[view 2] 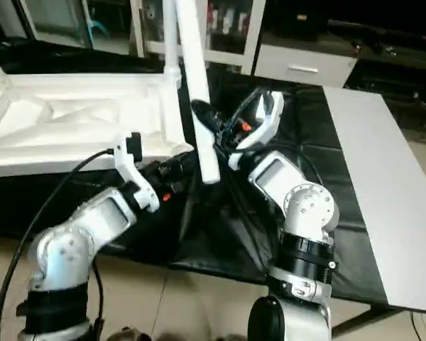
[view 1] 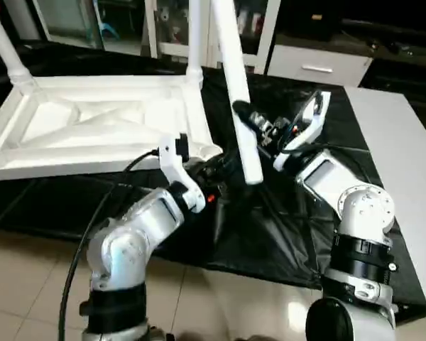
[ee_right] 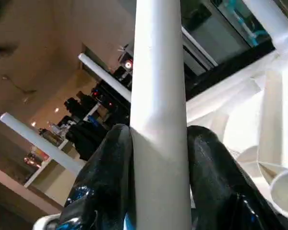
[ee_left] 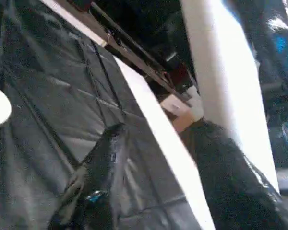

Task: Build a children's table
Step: Pick table leg

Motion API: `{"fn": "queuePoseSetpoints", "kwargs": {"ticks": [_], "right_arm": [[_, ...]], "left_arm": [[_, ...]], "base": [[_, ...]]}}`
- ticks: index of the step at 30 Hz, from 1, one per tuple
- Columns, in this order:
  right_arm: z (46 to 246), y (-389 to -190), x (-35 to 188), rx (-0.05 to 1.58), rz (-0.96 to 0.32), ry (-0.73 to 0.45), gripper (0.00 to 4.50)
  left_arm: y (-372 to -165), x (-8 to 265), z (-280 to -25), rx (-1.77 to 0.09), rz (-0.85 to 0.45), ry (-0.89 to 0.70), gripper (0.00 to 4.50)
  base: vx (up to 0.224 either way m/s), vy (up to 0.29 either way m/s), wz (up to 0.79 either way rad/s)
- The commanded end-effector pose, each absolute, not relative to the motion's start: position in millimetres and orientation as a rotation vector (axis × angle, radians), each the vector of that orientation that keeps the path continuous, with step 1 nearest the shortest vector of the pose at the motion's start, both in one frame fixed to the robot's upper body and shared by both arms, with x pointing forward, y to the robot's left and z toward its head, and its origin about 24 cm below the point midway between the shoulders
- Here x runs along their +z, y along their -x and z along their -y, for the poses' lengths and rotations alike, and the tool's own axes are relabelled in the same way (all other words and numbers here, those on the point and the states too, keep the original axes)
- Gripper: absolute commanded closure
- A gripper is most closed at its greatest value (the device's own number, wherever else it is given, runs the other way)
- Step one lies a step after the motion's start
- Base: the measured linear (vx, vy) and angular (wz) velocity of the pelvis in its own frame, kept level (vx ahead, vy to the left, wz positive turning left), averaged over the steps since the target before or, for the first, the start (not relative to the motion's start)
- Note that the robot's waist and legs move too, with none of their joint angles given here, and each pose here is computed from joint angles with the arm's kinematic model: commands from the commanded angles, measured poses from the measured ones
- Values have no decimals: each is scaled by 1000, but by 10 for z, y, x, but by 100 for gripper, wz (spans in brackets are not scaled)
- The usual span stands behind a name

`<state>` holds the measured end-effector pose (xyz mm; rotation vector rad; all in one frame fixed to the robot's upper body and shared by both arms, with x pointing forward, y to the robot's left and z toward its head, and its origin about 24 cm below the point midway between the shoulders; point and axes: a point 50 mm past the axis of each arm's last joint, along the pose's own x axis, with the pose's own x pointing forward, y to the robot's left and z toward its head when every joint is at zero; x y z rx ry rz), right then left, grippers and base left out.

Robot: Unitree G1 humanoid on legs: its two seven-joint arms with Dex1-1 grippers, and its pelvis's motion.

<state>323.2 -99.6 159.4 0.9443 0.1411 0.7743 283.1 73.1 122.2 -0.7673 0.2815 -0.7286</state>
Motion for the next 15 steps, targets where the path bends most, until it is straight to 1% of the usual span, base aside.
{"fn": "queuePoseSetpoints", "kwargs": {"ticks": [1, 2, 3, 6, 9, 10, 11, 13, 15], "right_arm": [[919, -3200, 1662, 825, -128, -941, 311], [919, -3200, 1662, 825, -128, -941, 311], [922, -3199, 1662, 824, -126, -939, 311], [925, -3196, 1667, 824, -123, -942, 311], [960, -3198, 1680, 815, -115, -937, 311], [973, -3200, 1684, 813, -112, -939, 311], [982, -3203, 1686, 810, -110, -940, 311], [995, -3208, 1690, 806, -105, -943, 311], [1004, -3213, 1691, 802, -103, -946, 311]], "left_arm": [[-2752, 1368, -516, -854, -252, 975, 177], [-2752, 1368, -516, -854, -252, 975, 177], [-2746, 1391, -519, -872, -245, 1013, 175], [-2741, 1409, -532, -885, -246, 1039, 136], [-2726, 1422, -608, -903, -235, 1110, 128], [-2719, 1427, -627, -911, -230, 1133, 106], [-2714, 1432, -641, -918, -226, 1153, 97], [-2706, 1449, -667, -933, -209, 1196, 94], [-2705, 1465, -687, -940, -191, 1235, 72]], "base": [[0, 0, 0], [0, 0, 0], [0, 0, 0], [0, 0, 0], [0, 0, 0], [0, 0, 0], [0, 0, 0], [0, 0, 0], [0, 0, 0]]}}
